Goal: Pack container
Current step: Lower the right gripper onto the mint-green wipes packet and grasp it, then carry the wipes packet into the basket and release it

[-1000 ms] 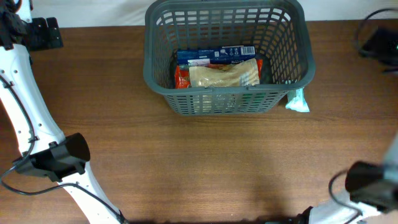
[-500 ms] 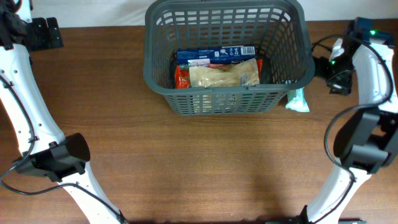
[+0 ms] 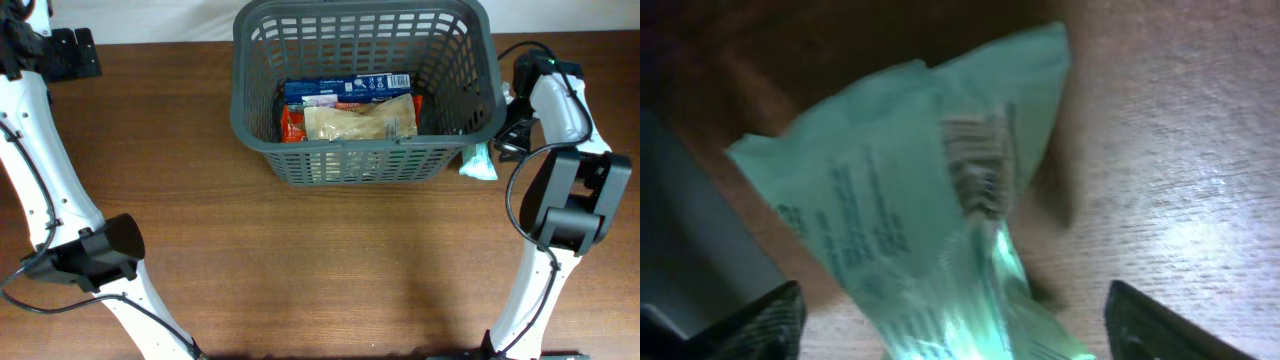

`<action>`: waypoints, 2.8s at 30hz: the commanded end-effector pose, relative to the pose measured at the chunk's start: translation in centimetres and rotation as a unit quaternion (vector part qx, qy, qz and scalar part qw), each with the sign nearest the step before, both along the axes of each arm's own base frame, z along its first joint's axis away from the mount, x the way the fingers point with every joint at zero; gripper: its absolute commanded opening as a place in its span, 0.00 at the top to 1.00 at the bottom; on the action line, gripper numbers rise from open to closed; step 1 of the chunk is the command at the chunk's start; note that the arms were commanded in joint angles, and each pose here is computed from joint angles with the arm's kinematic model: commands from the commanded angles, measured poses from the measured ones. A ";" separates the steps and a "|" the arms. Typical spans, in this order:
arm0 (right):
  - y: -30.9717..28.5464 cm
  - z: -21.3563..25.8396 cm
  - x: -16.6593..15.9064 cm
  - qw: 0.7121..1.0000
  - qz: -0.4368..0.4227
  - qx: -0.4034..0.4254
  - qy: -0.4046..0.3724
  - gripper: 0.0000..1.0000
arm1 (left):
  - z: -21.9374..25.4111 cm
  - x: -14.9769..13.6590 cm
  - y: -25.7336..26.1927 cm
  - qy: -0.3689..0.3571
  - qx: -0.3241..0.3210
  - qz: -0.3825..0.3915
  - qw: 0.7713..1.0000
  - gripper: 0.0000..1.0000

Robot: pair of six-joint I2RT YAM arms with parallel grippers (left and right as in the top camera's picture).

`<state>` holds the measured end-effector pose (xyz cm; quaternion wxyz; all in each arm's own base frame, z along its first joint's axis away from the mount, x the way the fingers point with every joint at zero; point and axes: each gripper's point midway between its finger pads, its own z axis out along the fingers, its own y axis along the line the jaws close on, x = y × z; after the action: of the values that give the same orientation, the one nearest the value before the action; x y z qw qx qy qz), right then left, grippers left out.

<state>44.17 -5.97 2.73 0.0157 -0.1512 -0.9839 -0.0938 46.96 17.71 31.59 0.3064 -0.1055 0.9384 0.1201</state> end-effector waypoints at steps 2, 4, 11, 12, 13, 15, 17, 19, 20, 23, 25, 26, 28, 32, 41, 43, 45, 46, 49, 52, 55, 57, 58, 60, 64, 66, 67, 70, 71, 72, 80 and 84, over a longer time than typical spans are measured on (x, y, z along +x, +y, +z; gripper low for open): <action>0.6 -1.0 0.2 1.000 0.010 0.007 0.001 0.18 | -0.2 0.0 0.2 0.001 -0.002 0.006 1.000 0.01; 0.6 -1.3 0.0 1.000 0.010 0.007 0.003 0.18 | -0.2 0.0 0.2 0.001 -0.002 0.006 1.000 0.01; 0.8 -3.2 -0.8 1.000 0.010 0.009 0.012 0.34 | -0.2 0.0 0.2 0.001 -0.002 0.006 1.000 0.01; 0.8 -3.3 -0.9 1.000 0.010 0.009 0.013 0.35 | -0.2 0.0 0.2 0.001 -0.002 0.006 1.000 0.01; 0.8 -3.4 -0.9 1.000 0.010 0.010 0.013 0.38 | -0.2 0.0 0.2 0.001 -0.002 0.006 1.000 0.01; 0.8 -3.4 -1.0 1.000 0.008 0.010 0.014 0.58 | -0.2 0.0 0.2 0.001 -0.002 0.006 1.000 0.01; 0.6 -3.3 -1.0 1.000 0.003 0.009 0.014 0.72 | -0.2 0.0 0.2 0.001 -0.002 0.006 1.000 0.01; 0.1 -3.0 -1.0 1.000 -0.021 0.010 0.018 0.74 | -0.2 0.0 0.2 0.001 -0.002 0.006 1.000 0.01; -0.4 -2.8 -0.9 0.999 -0.032 0.009 0.018 0.75 | -0.2 0.0 0.2 0.001 -0.002 0.006 1.000 0.01; -2.1 -0.6 -0.3 0.997 -0.079 0.019 0.003 0.80 | -0.2 0.0 0.2 0.001 -0.002 0.006 1.000 0.01; -3.3 2.1 0.7 0.994 -0.097 0.037 -0.033 0.81 | -0.2 0.0 0.2 0.001 -0.002 0.006 1.000 0.01; -3.8 3.3 1.2 0.992 -0.104 0.043 -0.051 0.81 | -0.2 0.0 0.2 0.001 -0.002 0.006 1.000 0.01; -5.2 7.0 2.2 0.987 -0.118 0.054 -0.099 0.81 | -0.2 0.0 0.2 0.001 -0.002 0.006 1.000 0.01; -7.7 16.7 3.4 0.965 -0.131 0.062 -0.219 0.81 | -0.2 0.0 0.2 0.001 -0.002 0.006 1.000 0.01; -1.4 34.5 0.1 0.916 -0.055 0.047 -0.395 0.81 | -0.2 0.0 0.2 0.001 -0.002 0.006 1.000 0.01; 1.9 37.3 -1.1 0.903 -0.014 0.048 -0.427 0.81 | -0.2 0.0 0.2 0.001 -0.002 0.006 1.000 0.01; 5.6 39.6 -2.4 0.887 0.048 0.043 -0.457 0.81 | -0.2 0.0 0.2 0.001 -0.002 0.006 1.000 0.01; 7.4 40.4 -3.0 0.878 0.083 0.036 -0.470 0.81 | -0.2 0.0 0.2 0.001 -0.002 0.006 1.000 0.01; 12.8 41.2 -4.3 0.853 0.188 0.004 -0.488 0.81 | -0.2 0.0 0.2 0.001 -0.002 0.007 1.000 0.01; 17.1 39.6 -4.2 0.837 0.267 -0.029 -0.476 0.81 | -0.2 0.0 0.2 0.001 -0.002 0.006 1.000 0.01; 20.8 37.0 -3.4 0.829 0.329 -0.038 -0.451 0.81 | -0.2 0.0 0.2 0.001 -0.002 0.006 1.000 0.01; 23.2 34.9 -2.8 0.816 0.380 -0.037 -0.435 0.81 | -0.2 0.0 0.2 0.001 -0.002 0.006 1.000 0.01; 24.4 33.6 -2.4 0.810 0.403 -0.036 -0.425 0.81 | -0.2 0.0 0.2 0.001 -0.002 0.006 1.000 0.01; 26.3 31.5 -1.7 0.799 0.439 -0.034 -0.409 0.81 | -0.2 0.0 0.2 0.001 -0.002 0.006 1.000 0.01; 29.6 27.2 -0.8 0.787 0.489 -0.020 -0.376 0.80 | -0.2 0.0 0.2 0.001 -0.002 0.006 1.000 0.01; 31.3 25.3 -0.9 0.782 0.510 -0.002 -0.359 0.79 | -0.2 0.0 0.2 0.001 -0.002 0.006 1.000 0.01; 31.9 24.3 -0.9 0.782 0.516 0.004 -0.349 0.78 | -0.2 0.0 0.2 0.001 -0.002 0.006 1.000 0.01; 32.8 21.3 -0.9 0.789 0.528 0.009 -0.315 0.74 | -0.2 0.0 0.2 0.001 -0.002 0.006 1.000 0.01; 32.9 20.5 -0.9 0.791 0.530 0.011 -0.306 0.74 | -0.2 0.0 0.2 0.001 -0.002 0.006 1.000 0.01; 33.1 19.6 -0.8 0.794 0.531 0.015 -0.296 0.74 | -0.2 0.0 0.2 0.001 -0.002 0.006 1.000 0.01; 34.9 14.0 -3.5 0.804 0.550 0.085 -0.209 0.64 | -0.2 0.0 0.2 0.001 -0.002 0.006 1.000 0.01; 35.2 13.6 -3.8 0.803 0.553 0.086 -0.203 0.48 | -0.2 0.0 0.2 0.001 -0.002 0.006 1.000 0.01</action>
<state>41.52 27.92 16.68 -0.1337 0.4286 -0.8784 -0.1637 46.96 17.71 31.59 0.3064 -0.1055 0.9384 0.1201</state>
